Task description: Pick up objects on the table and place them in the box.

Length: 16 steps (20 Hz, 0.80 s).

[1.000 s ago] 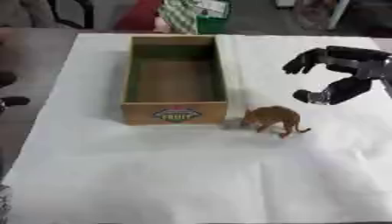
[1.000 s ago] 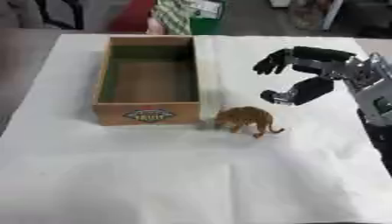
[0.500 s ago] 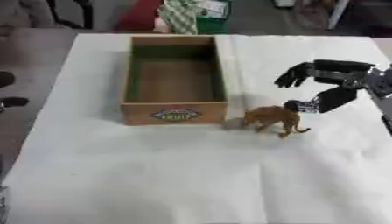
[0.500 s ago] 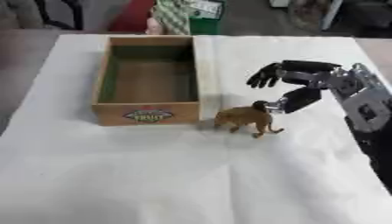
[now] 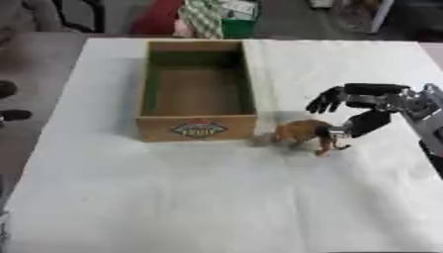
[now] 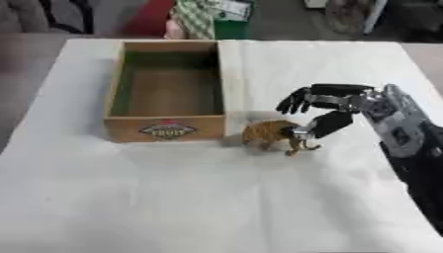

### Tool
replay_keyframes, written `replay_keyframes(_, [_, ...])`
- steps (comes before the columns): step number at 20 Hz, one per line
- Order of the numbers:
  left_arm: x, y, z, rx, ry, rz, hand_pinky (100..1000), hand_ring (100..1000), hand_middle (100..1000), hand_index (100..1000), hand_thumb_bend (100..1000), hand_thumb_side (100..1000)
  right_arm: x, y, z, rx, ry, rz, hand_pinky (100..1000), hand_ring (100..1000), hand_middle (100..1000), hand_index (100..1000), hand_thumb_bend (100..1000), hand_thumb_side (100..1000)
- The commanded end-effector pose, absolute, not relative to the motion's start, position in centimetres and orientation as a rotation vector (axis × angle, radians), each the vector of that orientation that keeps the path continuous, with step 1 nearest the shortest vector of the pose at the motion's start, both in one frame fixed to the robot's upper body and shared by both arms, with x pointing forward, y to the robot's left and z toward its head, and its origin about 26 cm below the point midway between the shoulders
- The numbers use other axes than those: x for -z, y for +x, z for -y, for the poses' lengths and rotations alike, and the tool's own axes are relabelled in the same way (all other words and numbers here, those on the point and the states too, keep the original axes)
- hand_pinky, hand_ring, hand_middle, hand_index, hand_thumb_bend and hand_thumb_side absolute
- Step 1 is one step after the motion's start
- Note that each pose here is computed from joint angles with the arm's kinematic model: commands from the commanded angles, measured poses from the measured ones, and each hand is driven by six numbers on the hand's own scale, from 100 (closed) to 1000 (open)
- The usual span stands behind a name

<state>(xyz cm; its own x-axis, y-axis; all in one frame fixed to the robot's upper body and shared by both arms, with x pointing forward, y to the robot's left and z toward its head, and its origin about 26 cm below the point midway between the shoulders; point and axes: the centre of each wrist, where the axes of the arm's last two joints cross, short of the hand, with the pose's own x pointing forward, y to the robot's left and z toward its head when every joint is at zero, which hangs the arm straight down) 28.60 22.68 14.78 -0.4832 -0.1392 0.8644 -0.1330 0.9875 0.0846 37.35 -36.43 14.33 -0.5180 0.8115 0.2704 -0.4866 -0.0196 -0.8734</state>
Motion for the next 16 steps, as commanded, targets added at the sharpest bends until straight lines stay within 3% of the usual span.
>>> replay_keyframes(1, [-15.6,28.5,-22.7,0.025,0.187,2.109,569,767,615,631,100,756,-15.0,37.5,36.7,-1.885,-0.342,1.216,764,811,788,907,358,780])
replay_keyframes(6, [-15.5,28.5,-22.7,0.025,0.186,2.109,569,768,615,631,100,757,-14.1,37.6,36.5,-1.912,-0.327,1.171,766,811,789,906,385,803])
replay_keyframes(11, [-15.5,28.5,-22.7,0.025,0.186,2.108,569,769,615,631,100,758,-13.5,37.7,36.4,-1.926,-0.329,1.154,760,780,759,881,350,770])
replay_keyframes(16, [-15.5,28.5,-22.7,0.026,0.185,2.107,569,770,616,631,100,758,-13.3,37.7,36.2,-1.931,-0.34,1.162,735,710,676,768,315,728])
